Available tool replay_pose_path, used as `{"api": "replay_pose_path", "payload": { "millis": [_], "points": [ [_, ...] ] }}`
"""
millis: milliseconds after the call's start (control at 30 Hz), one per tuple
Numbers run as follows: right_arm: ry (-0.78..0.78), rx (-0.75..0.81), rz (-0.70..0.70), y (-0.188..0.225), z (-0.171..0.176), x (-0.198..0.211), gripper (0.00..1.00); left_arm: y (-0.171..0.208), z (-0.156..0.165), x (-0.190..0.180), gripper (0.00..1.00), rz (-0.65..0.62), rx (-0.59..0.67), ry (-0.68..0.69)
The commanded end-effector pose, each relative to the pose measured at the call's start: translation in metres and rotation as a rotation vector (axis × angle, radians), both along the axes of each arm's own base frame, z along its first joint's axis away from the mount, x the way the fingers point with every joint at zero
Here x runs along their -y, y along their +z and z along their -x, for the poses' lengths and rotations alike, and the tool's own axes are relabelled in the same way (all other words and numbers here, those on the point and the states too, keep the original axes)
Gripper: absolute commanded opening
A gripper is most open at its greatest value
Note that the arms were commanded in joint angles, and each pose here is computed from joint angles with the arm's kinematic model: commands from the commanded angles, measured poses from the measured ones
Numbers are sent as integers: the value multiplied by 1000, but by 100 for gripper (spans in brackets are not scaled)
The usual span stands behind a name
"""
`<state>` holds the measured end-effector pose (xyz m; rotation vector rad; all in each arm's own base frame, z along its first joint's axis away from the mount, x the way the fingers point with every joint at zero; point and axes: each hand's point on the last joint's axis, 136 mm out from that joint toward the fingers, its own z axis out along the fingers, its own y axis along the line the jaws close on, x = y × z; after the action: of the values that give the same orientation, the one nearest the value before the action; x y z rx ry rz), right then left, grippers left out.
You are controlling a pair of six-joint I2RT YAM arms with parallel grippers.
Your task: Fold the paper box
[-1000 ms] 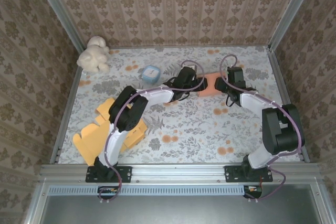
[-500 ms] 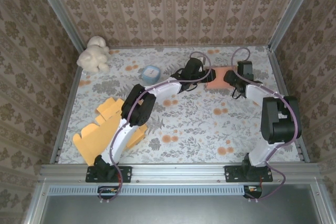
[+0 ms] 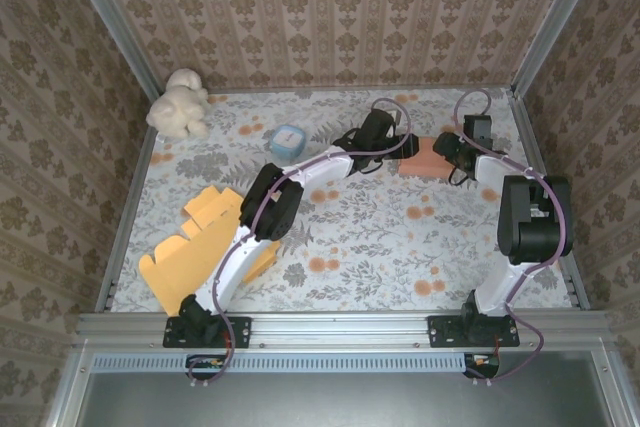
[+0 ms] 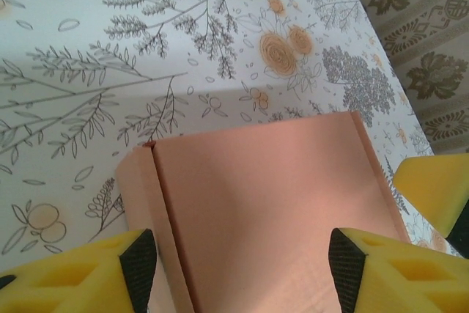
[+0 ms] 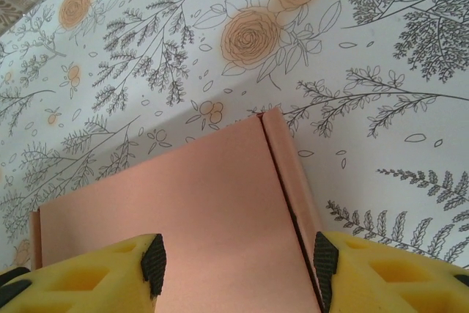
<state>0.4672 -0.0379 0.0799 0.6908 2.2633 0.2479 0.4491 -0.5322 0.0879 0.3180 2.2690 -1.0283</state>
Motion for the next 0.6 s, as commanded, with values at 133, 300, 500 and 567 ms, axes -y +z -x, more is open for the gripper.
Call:
{"api": "replay_pose_path", "payload": {
  "millis": [133, 300, 500, 567],
  "points": [
    [2, 75, 16, 35, 6, 0, 59, 19, -4, -30, 67, -66, 34, 41],
    [17, 129, 13, 56, 24, -18, 59, 61, 7, -75, 67, -52, 98, 93],
    [105, 134, 45, 58, 55, -69, 59, 91, 51, -159, 67, -140, 191, 208],
    [161, 128, 63, 49, 69, -95, 59, 90, 67, -194, 67, -161, 183, 268]
  ]
}}
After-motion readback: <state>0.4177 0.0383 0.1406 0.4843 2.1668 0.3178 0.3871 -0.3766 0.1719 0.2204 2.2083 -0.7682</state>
